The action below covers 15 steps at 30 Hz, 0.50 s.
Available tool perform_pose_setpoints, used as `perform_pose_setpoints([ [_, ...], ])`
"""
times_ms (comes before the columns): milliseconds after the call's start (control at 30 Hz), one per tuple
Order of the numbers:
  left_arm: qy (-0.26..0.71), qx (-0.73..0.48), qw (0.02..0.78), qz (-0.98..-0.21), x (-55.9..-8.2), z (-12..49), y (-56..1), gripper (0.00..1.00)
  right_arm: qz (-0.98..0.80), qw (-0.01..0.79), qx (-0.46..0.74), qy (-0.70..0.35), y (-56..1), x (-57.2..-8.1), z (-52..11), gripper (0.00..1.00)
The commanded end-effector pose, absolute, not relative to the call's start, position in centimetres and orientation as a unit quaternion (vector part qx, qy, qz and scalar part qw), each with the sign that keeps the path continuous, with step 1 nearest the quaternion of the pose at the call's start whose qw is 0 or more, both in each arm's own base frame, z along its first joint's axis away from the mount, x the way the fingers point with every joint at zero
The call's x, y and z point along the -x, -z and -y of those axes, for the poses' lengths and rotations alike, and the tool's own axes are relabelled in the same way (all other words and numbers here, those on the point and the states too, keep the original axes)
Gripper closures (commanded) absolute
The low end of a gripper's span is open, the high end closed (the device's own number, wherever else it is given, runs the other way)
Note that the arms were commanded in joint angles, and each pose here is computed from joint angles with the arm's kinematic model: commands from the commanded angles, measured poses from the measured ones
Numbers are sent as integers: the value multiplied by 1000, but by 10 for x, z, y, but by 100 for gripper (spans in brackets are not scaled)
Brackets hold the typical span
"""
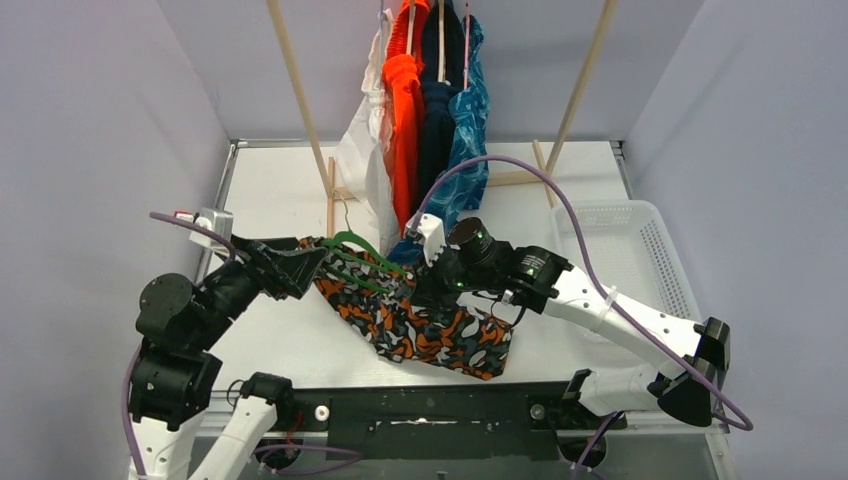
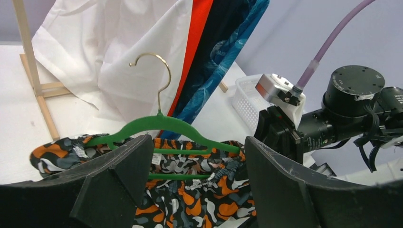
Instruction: Remove the shorts from the hanger
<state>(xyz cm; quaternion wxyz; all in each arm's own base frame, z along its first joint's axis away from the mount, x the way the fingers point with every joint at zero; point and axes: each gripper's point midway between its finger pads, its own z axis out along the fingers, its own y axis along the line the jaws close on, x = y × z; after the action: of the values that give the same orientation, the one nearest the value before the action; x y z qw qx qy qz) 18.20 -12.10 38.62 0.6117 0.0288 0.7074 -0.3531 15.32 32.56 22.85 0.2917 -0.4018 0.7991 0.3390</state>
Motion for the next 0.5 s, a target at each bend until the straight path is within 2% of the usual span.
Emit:
perform_pose_setpoints([
  [0,352,-35,595,-721,-181,123,-362,30,-751,368,385,-390,-266,-162,-356,100],
  [200,367,-43,579,-727,-198,134,-341,31,-713,376,392,-443,-272,-133,-367,100],
  [467,371,-49,560,-740,-222,144,-318,47,-710,379,396,-443,-269,-118,-365,100],
])
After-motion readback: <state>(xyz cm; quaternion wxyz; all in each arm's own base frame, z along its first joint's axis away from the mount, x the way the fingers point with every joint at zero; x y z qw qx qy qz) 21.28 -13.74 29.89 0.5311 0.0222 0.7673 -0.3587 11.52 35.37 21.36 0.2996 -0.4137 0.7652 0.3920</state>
